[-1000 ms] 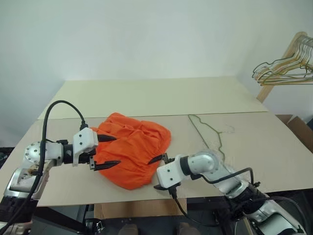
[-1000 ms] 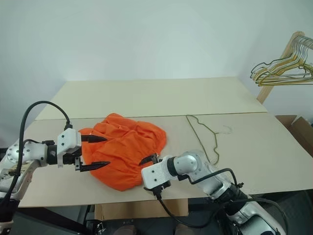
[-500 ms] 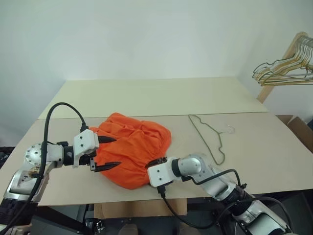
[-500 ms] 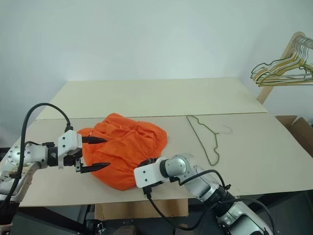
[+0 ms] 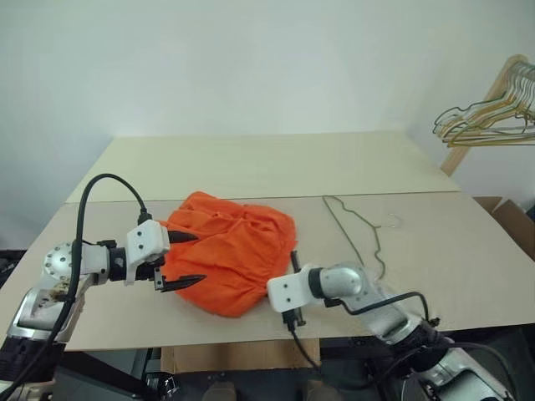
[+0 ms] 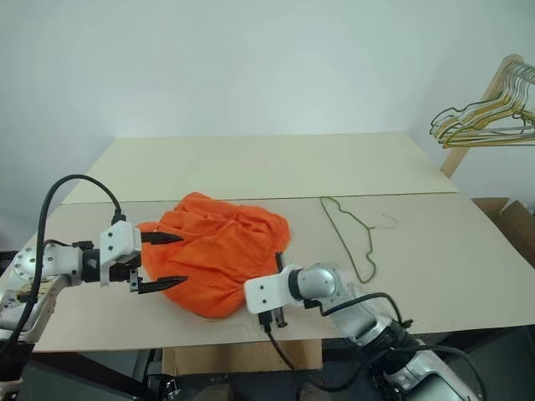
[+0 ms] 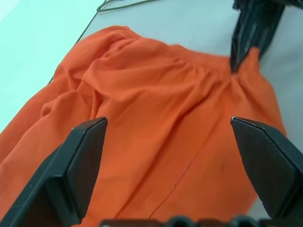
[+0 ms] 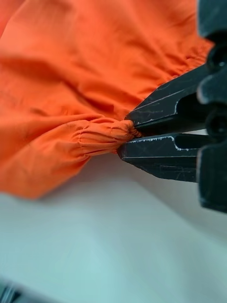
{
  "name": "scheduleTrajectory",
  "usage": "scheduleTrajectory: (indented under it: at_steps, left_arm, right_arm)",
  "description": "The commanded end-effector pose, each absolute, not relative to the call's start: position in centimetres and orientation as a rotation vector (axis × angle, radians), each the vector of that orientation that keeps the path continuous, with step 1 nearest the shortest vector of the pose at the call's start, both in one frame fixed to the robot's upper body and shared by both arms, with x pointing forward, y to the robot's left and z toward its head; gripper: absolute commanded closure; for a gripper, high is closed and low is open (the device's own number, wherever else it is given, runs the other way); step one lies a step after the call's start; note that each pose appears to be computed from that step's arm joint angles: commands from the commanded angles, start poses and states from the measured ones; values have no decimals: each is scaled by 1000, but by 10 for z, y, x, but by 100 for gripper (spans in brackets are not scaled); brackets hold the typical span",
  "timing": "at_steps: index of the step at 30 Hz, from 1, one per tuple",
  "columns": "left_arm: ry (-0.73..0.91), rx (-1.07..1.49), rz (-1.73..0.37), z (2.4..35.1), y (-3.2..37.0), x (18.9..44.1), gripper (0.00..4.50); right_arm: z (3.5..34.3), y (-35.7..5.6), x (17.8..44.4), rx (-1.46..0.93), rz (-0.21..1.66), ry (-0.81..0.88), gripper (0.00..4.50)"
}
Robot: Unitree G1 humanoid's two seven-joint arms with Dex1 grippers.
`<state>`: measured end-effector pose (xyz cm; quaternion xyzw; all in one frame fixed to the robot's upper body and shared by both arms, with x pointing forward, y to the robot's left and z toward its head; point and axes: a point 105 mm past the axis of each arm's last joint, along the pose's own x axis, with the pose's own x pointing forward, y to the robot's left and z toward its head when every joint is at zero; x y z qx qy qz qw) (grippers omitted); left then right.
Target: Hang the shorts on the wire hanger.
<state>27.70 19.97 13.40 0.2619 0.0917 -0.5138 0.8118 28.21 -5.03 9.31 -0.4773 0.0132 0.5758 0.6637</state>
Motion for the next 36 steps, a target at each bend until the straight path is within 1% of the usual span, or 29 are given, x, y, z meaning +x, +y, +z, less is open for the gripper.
scheduleTrajectory:
  at_steps: [1,3,5,7,9,11,15,18,21,25,29,32,36]
  left_arm:
    - [173,603,-1067,146,211,279,0]
    - [209,606,-1074,143,218,277,0]
    - [274,599,-1105,134,225,272,0]
    - [380,588,-1146,120,234,262,0]
    - [451,559,-1192,107,241,252,0]
    - [465,502,-1226,100,242,245,0]
    - [440,418,-1262,95,240,241,0]
    - [435,455,-1239,86,242,248,0]
    - [448,420,-1218,80,245,259,0]
    - [465,499,-1142,63,247,281,0]
    - [410,436,-1130,65,240,295,0]
    - [373,397,-1155,73,239,297,53]
    - [342,400,-1175,87,246,295,180]
  right_arm:
    - [147,-81,294,-1099,1202,-85,448]
    - [153,-102,297,-1144,1191,-68,448]
    - [153,-118,301,-1138,1173,-42,448]
    - [150,-129,302,-1145,1167,-9,448]
    - [144,-137,303,-1154,1163,15,448]
    - [141,-138,303,-1151,1162,20,448]
    - [138,-133,303,-1111,1149,7,448]
    - [139,-126,303,-1065,1147,-12,448]
    - [140,-124,302,-1055,1147,-20,448]
    - [140,-124,305,-1059,1130,-22,448]
    - [138,-125,305,-1060,1122,-16,448]
    - [137,-126,302,-1052,1121,-8,450]
    - [135,-133,300,-1047,1117,15,450]
